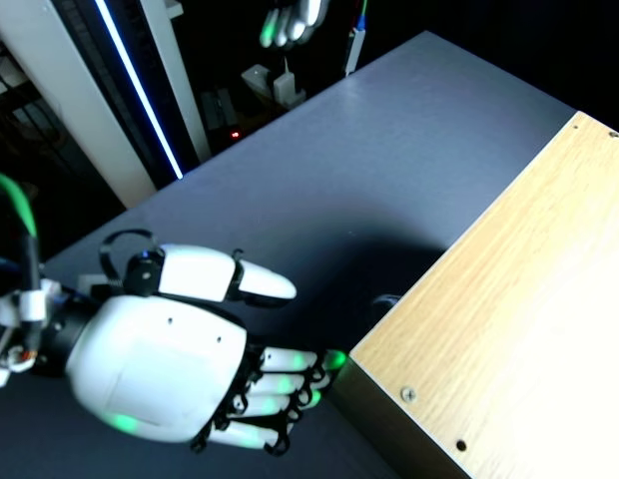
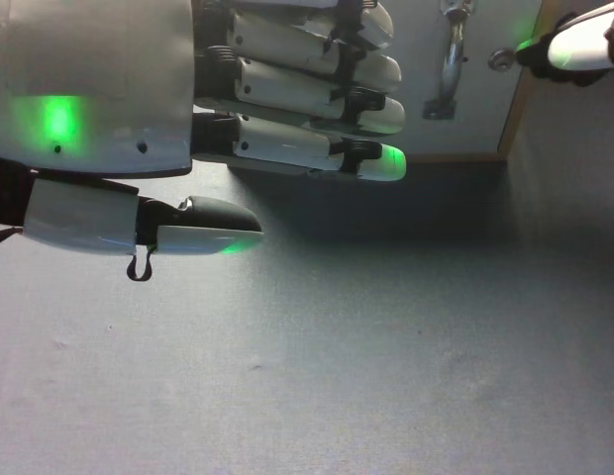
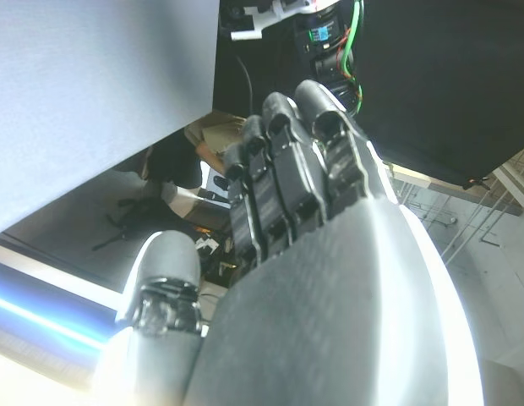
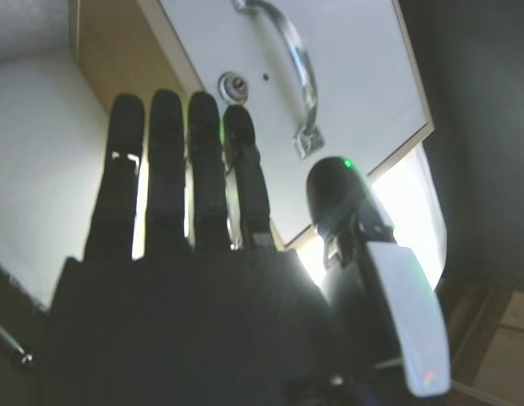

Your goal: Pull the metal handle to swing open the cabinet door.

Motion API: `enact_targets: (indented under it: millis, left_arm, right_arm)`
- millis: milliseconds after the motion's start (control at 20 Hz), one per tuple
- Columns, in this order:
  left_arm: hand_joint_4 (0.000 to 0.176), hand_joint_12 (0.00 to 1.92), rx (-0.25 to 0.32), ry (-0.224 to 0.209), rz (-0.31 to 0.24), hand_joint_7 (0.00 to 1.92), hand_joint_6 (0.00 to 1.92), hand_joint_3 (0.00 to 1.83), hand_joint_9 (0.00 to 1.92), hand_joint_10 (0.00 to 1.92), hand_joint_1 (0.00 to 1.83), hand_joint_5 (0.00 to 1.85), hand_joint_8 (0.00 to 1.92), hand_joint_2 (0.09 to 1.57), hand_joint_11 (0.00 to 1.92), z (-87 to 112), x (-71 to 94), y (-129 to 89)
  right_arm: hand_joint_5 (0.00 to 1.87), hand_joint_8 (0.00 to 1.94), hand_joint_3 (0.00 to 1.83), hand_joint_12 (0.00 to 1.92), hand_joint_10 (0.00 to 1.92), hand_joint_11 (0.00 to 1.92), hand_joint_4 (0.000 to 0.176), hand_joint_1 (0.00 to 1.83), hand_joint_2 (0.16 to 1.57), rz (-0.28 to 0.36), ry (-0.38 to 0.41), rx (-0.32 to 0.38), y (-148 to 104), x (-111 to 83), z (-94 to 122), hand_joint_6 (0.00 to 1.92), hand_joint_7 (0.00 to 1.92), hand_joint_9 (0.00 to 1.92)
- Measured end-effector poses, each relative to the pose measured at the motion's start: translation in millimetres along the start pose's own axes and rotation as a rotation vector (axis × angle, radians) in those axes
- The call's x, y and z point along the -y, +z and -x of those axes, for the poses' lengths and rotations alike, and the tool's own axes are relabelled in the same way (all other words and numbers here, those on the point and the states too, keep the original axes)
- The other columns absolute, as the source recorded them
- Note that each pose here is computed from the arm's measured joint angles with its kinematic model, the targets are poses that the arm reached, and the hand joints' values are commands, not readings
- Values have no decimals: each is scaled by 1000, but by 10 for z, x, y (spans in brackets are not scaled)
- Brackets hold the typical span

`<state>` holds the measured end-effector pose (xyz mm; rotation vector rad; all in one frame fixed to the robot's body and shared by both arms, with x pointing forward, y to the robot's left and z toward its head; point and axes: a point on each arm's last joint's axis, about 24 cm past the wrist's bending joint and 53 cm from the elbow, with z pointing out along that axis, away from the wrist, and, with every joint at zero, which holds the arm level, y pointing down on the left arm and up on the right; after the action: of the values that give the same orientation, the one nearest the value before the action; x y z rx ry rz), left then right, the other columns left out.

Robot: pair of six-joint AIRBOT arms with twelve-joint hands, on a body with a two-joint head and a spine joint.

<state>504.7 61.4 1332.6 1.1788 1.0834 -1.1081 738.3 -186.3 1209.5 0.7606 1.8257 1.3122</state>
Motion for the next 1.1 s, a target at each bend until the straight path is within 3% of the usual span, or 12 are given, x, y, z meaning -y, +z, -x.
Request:
enact_targets:
  millis: [200,1100]
  left_arm:
    - [0,745,0,0,0,396,1,121,362,1,0,385,1,1571,10,-1,-1,0]
    - [0,744,0,0,0,393,1,120,358,1,0,376,1,1571,10,1,-1,0]
  right_arm:
    - [408,3,118,904,3,0,0,0,1571,7,3,-40,11,-27,-193,2,397,356]
    - [395,2,122,903,3,0,0,0,1571,-14,36,-54,200,41,-362,3,389,350]
